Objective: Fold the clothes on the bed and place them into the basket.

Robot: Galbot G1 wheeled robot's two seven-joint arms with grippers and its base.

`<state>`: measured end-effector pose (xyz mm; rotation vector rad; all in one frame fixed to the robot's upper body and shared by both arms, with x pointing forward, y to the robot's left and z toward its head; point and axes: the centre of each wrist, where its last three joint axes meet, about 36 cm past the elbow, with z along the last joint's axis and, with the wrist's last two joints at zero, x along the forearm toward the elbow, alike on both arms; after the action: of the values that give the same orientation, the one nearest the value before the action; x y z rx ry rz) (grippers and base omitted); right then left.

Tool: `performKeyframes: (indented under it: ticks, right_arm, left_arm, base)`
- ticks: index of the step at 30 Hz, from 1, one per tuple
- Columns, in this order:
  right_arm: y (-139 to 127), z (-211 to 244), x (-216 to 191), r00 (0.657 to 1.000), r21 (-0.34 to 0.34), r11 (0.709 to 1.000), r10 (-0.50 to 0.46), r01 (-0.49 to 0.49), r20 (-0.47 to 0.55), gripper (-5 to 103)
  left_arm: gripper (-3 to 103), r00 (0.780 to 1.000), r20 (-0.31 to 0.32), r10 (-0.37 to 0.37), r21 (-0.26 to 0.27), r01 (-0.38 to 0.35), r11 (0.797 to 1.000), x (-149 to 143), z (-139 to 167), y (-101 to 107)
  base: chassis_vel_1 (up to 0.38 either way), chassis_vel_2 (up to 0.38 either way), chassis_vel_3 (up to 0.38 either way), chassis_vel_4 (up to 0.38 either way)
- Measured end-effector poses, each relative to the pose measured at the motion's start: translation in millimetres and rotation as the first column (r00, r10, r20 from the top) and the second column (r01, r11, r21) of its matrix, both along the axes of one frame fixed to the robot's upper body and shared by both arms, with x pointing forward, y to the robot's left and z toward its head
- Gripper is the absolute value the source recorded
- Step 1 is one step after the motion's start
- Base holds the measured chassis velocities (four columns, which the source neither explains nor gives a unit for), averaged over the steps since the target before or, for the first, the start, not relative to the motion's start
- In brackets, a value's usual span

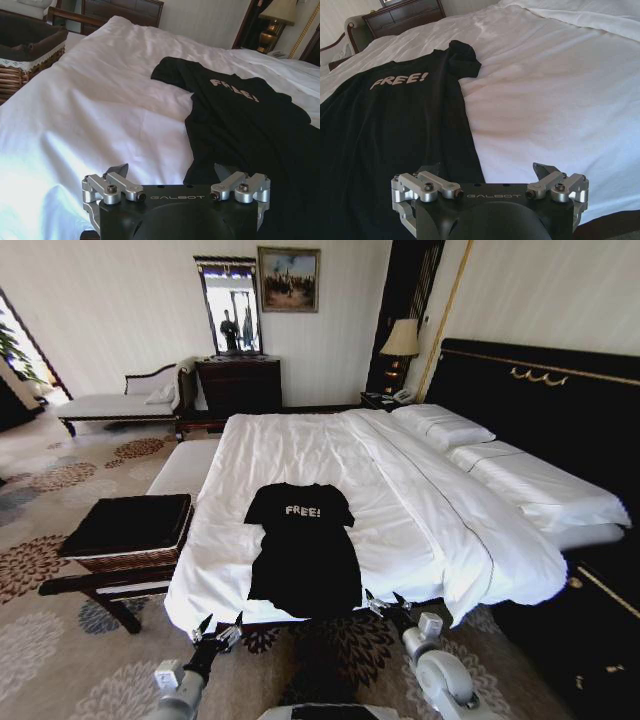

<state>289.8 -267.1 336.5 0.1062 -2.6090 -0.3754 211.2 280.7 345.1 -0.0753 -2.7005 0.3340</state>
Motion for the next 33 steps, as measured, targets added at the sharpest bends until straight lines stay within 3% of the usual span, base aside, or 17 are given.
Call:
performKeyframes:
  ticks: [3,9,18,24,27,29,31,33]
  right_arm:
    - [6,-1,0,1.0,0.014,1.0,0.004,-0.004,-0.005,100]
    - [9,0,2,1.0,0.022,1.0,0.006,-0.006,-0.005,100]
    - [8,2,3,1.0,0.037,0.999,-0.009,0.009,-0.007,100]
    - [9,4,7,1.0,0.043,0.999,-0.017,0.018,-0.005,100]
    - [9,4,12,1.0,0.043,0.999,-0.023,0.023,-0.002,100]
    - [9,5,13,1.0,0.042,0.999,-0.023,0.023,-0.002,100]
    - [8,4,13,1.0,0.05,0.998,-0.028,0.028,-0.011,100]
    - [8,3,13,0.999,0.055,0.998,-0.031,0.032,-0.018,100]
  left_arm:
    - [94,1.0,-0.004,-0.022,-0.054,0.022,0.998,16,-5,-4]
    - [86,0.998,-0.012,-0.056,-0.114,0.055,0.992,46,-14,-12]
    - [76,0.996,-0.061,-0.066,-0.086,0.061,0.994,69,-37,-12]
    - [77,0.994,-0.085,-0.071,-0.09,0.063,0.994,78,-46,-16]
    - [61,0.993,-0.092,-0.073,-0.095,0.064,0.993,81,-50,-21]
    - [61,0.993,-0.093,-0.074,-0.095,0.065,0.993,82,-51,-22]
    - [44,0.992,-0.096,-0.079,-0.091,0.07,0.993,81,-53,-25]
    - [44,0.992,-0.097,-0.078,-0.087,0.07,0.994,81,-54,-26]
  base:
    - [0.0,0.0,0.0,0.0]
    - [0.0,0.0,0.0,0.0]
    - [0.0,0.0,0.0,0.0]
    - [0.0,0.0,0.0,0.0]
    - [0.0,0.0,0.0,0.0]
    - [0.0,0.0,0.0,0.0]
    - [0.0,0.0,0.0,0.0]
    - [0.0,0.0,0.0,0.0]
